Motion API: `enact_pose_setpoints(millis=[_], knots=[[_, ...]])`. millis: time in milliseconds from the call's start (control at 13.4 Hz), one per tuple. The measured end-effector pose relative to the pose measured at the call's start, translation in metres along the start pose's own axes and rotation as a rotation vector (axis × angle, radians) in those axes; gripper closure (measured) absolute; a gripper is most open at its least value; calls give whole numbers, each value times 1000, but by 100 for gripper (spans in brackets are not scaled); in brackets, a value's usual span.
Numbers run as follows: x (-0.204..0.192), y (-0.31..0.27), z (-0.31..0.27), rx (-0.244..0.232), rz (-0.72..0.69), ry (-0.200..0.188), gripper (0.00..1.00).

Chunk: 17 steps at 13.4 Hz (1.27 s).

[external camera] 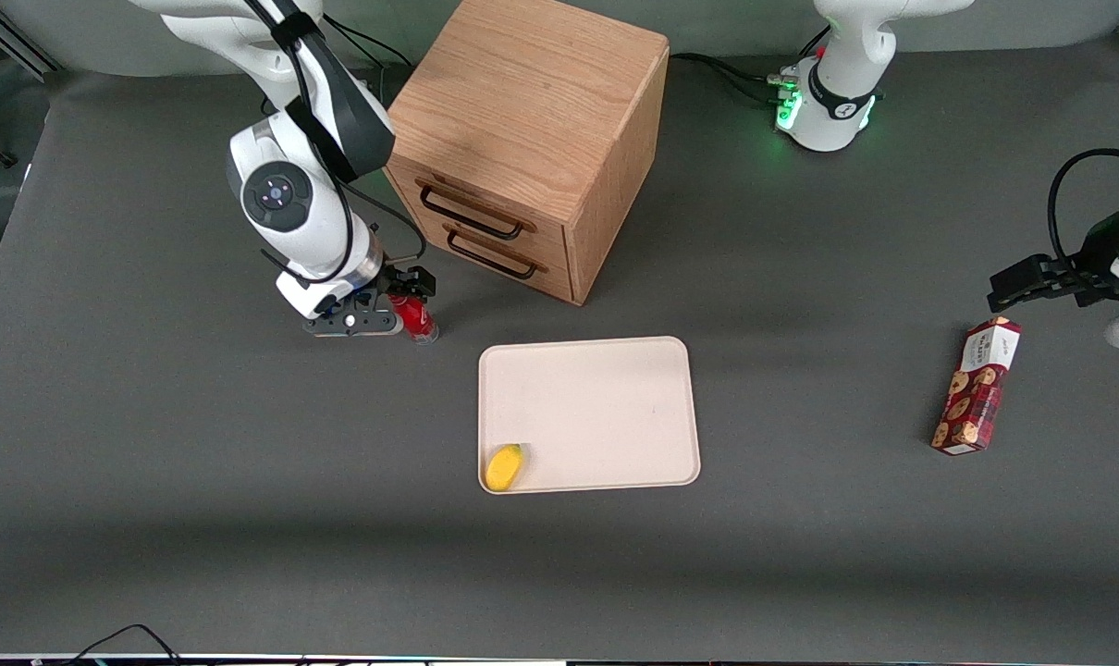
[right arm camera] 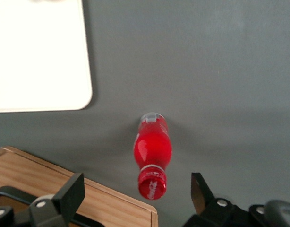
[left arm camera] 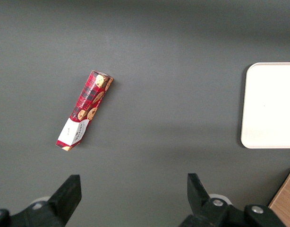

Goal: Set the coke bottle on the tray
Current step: 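Close the right gripper around the red bottle's cap end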

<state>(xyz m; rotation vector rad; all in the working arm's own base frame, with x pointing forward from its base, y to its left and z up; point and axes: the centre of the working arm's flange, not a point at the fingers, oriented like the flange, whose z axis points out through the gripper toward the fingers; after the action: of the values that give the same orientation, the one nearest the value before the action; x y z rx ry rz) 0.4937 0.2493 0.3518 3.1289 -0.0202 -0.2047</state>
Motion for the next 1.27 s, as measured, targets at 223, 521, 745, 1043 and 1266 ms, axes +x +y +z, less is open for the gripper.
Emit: enact_pose_setpoints(millis=[223,521,745,1043,1266], knots=[[-10,6,28,-15,-4,-16,0],[-15,8,38,-22,-7,-22,5],[-16,9,40,-33,-14,-22,36],[-17,10,45,-36,-15,-28,63],[-15,12,44,-32,-10,-21,69]])
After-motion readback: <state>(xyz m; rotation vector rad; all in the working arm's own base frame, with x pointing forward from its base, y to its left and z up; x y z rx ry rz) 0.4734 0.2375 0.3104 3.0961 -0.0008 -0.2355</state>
